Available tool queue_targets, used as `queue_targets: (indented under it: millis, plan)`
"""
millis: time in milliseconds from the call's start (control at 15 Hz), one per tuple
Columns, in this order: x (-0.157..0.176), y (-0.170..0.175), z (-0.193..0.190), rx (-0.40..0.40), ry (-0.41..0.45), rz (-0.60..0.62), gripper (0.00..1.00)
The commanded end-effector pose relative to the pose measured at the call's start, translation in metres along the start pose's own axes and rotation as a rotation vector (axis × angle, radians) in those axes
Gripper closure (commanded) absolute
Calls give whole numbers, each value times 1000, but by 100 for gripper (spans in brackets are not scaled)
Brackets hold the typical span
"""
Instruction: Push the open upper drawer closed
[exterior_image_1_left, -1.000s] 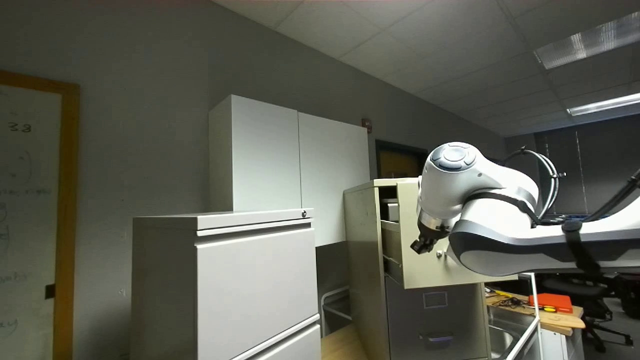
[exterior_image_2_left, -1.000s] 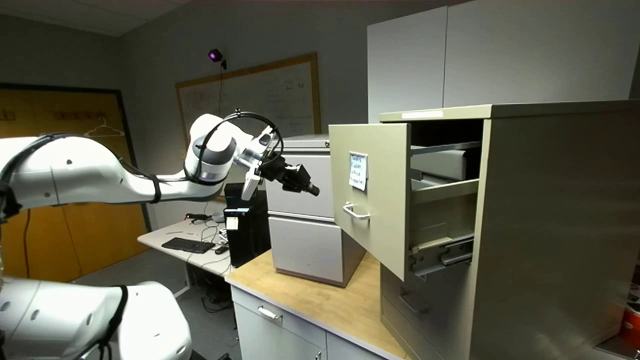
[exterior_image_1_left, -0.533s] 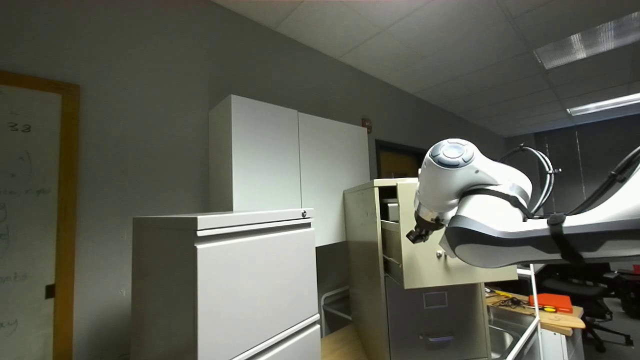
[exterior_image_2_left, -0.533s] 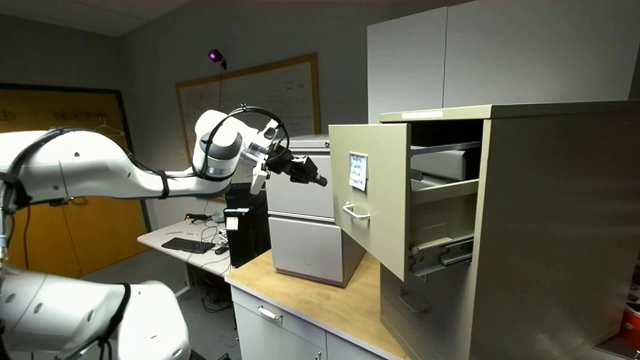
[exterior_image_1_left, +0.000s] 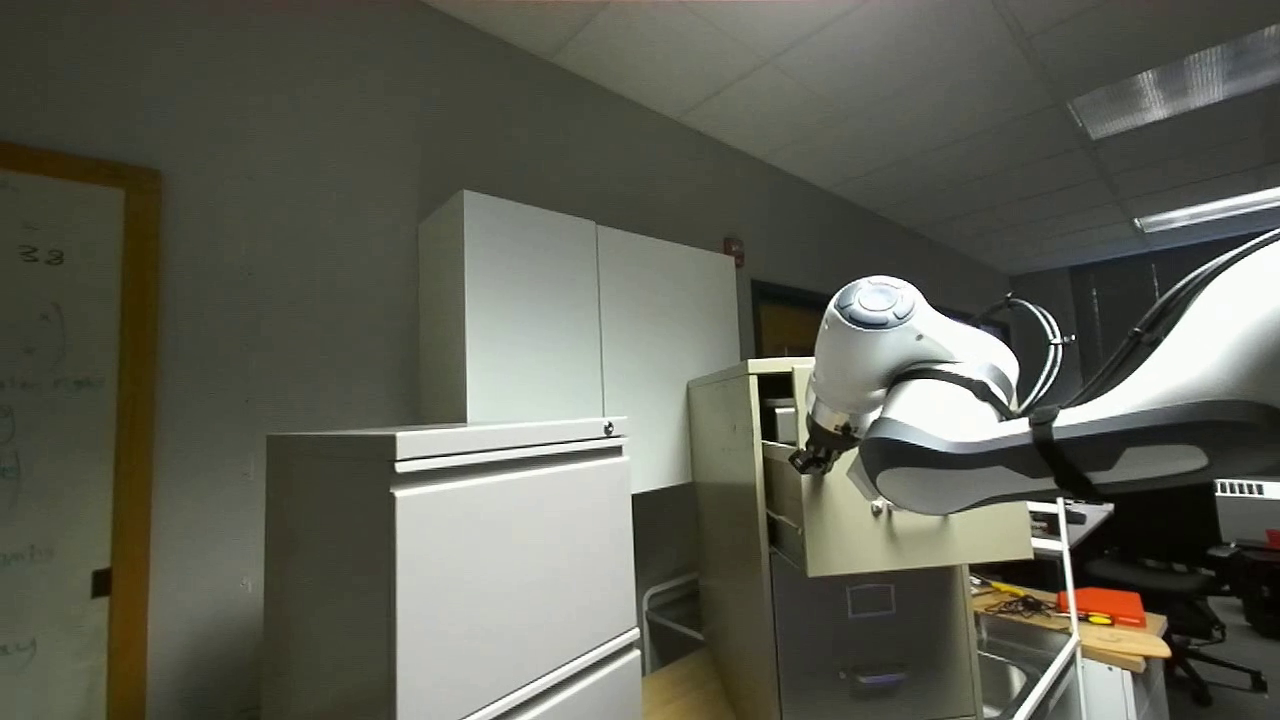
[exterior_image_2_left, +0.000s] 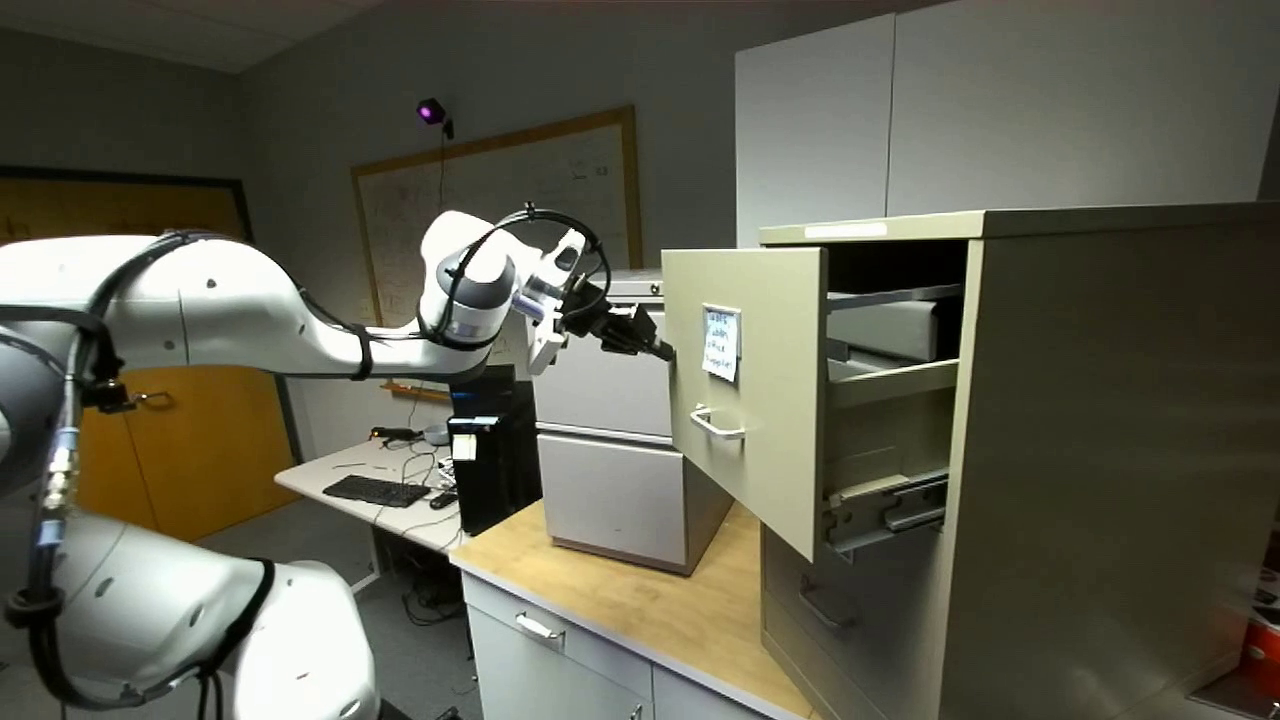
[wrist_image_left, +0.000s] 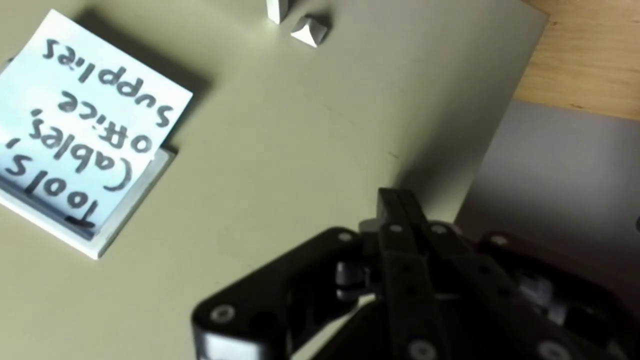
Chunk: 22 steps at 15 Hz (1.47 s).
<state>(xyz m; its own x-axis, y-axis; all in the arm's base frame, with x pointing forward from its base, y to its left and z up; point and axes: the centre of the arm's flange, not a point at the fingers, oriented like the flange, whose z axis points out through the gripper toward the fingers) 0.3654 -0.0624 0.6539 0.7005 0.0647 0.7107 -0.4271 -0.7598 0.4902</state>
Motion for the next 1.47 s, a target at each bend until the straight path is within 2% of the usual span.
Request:
queue_targets:
  millis: [0,533,1400]
  plan:
    - [23,1,31,-15,7,19,100]
    - [42,-1,82,0,-9,23,100]
    - [77,22,160,67,-51,90,100]
